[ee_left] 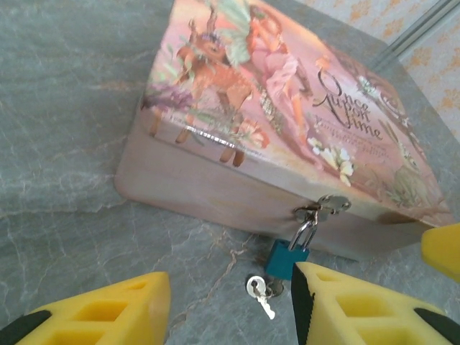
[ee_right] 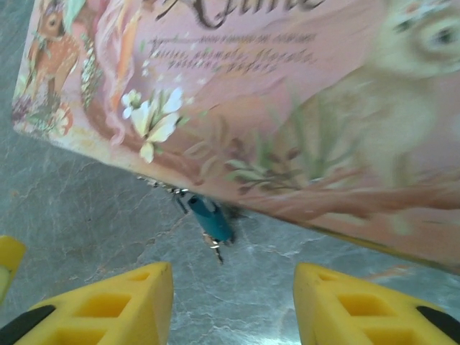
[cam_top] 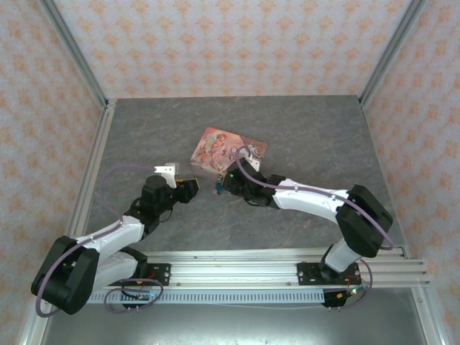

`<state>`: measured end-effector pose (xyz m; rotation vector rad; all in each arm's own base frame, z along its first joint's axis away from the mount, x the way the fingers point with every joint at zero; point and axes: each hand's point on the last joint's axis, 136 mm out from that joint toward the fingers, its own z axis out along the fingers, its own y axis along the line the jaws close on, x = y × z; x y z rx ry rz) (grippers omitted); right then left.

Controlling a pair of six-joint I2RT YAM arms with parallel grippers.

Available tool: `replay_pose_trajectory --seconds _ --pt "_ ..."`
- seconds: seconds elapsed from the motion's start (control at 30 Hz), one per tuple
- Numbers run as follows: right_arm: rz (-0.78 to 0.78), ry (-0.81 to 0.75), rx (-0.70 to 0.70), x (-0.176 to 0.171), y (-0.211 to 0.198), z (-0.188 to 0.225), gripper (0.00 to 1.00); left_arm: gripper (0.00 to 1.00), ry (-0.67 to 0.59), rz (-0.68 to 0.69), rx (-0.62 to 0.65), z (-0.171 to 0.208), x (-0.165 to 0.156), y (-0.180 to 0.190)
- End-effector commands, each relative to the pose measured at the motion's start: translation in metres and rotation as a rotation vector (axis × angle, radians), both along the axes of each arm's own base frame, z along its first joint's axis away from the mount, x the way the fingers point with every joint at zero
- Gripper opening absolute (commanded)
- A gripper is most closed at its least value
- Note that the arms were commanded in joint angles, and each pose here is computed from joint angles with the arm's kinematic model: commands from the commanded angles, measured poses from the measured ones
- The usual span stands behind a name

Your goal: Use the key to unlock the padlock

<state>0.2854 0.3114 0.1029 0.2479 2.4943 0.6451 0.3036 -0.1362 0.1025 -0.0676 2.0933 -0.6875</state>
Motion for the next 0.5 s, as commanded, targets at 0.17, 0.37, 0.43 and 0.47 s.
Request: replay_pose_trajectory --seconds 0.17,0.37,0.43,0.47 --pt "0.01 -0.071 0.047 0.004 0.02 -0.038 0.42 0.45 0.086 -0.066 -0.12 0.013 0.028 -0.021" --pt "0.025 -0.117 0.059 0.011 0.028 -0.045 0.42 0.45 0.084 -0.059 -0.124 0.02 0.042 -0.02" --pt "0.034 -0.12 0.054 0.012 0.03 -0.049 0.42 0.45 0.09 -0.053 -0.125 0.018 0.044 -0.018" --pt "0.036 -0.118 0.05 0.012 0.031 -0.052 0.42 0.44 0.09 -0.05 -0.127 0.018 0.045 -0.016"
